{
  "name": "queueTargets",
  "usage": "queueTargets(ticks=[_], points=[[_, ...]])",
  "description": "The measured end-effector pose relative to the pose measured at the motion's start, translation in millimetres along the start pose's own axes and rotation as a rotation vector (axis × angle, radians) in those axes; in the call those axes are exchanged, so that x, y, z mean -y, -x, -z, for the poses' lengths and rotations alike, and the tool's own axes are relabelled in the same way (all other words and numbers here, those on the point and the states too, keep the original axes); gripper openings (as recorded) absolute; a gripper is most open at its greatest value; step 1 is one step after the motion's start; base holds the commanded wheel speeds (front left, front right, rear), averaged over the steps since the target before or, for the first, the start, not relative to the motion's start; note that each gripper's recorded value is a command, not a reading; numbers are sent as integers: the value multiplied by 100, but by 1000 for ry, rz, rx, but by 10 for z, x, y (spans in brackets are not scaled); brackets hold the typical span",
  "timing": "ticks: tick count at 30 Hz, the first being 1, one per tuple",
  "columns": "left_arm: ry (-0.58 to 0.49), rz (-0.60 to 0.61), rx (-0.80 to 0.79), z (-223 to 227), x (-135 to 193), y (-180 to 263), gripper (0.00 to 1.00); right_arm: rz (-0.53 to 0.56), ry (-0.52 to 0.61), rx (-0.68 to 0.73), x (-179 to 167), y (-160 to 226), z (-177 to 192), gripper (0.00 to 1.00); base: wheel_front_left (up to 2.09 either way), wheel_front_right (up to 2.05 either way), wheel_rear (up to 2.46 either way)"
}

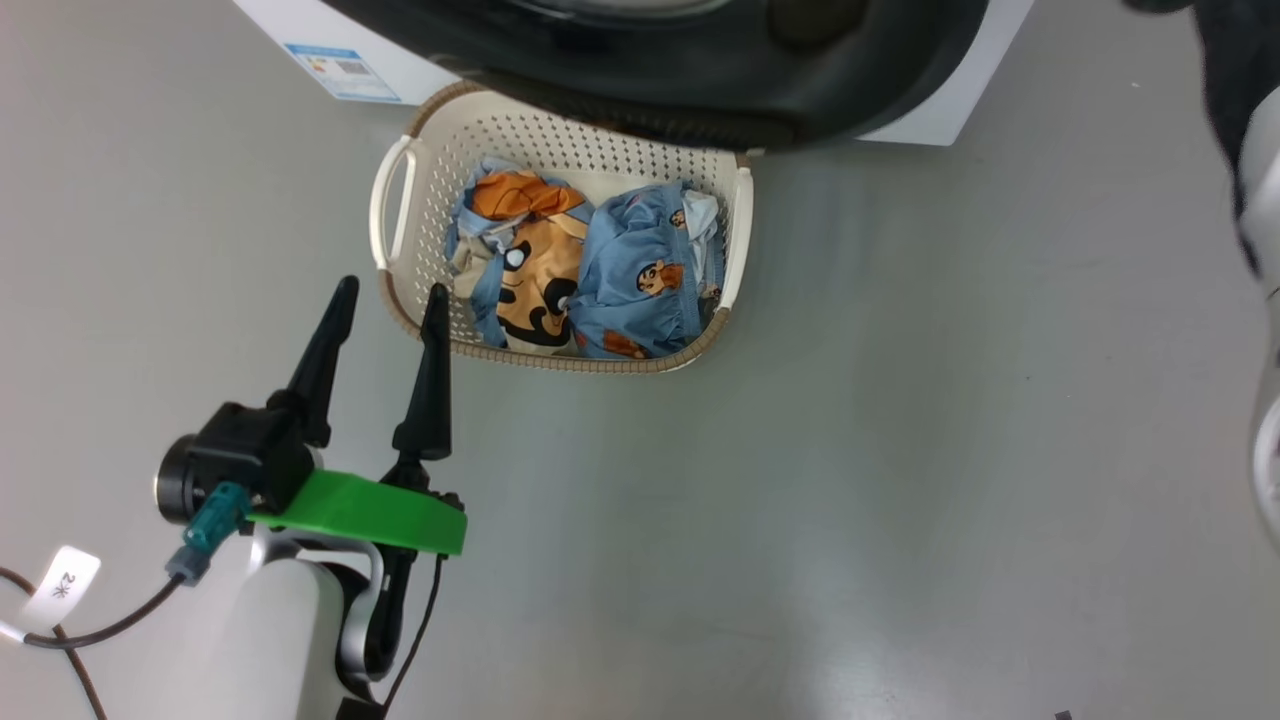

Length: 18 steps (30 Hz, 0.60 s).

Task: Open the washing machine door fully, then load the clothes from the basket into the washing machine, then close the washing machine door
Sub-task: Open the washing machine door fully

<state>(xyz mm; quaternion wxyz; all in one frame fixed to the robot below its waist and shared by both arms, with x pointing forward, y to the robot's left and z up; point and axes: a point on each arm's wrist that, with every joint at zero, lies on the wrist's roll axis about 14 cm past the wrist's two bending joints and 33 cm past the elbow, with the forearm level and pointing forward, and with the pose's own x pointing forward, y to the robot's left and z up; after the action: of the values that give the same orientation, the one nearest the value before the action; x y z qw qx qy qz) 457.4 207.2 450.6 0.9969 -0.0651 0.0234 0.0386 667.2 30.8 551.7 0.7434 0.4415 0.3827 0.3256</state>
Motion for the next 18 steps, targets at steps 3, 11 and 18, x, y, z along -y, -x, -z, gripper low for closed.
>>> queueTargets(ticks=[3, 11, 18], points=[[-2, 4, 9, -31, 17, 7, 100, -2, 6, -65, 31, 6, 195, 0, 0, 0, 0], [1, 12, 34, -130, 49, 57, 100, -27, 35, -181, 53, 157, 553, 0, 0, 0, 0], [-1, 13, 61, -242, 52, 124, 100, -65, 59, -250, 12, 312, 838, 0, 0, 0, 0]])
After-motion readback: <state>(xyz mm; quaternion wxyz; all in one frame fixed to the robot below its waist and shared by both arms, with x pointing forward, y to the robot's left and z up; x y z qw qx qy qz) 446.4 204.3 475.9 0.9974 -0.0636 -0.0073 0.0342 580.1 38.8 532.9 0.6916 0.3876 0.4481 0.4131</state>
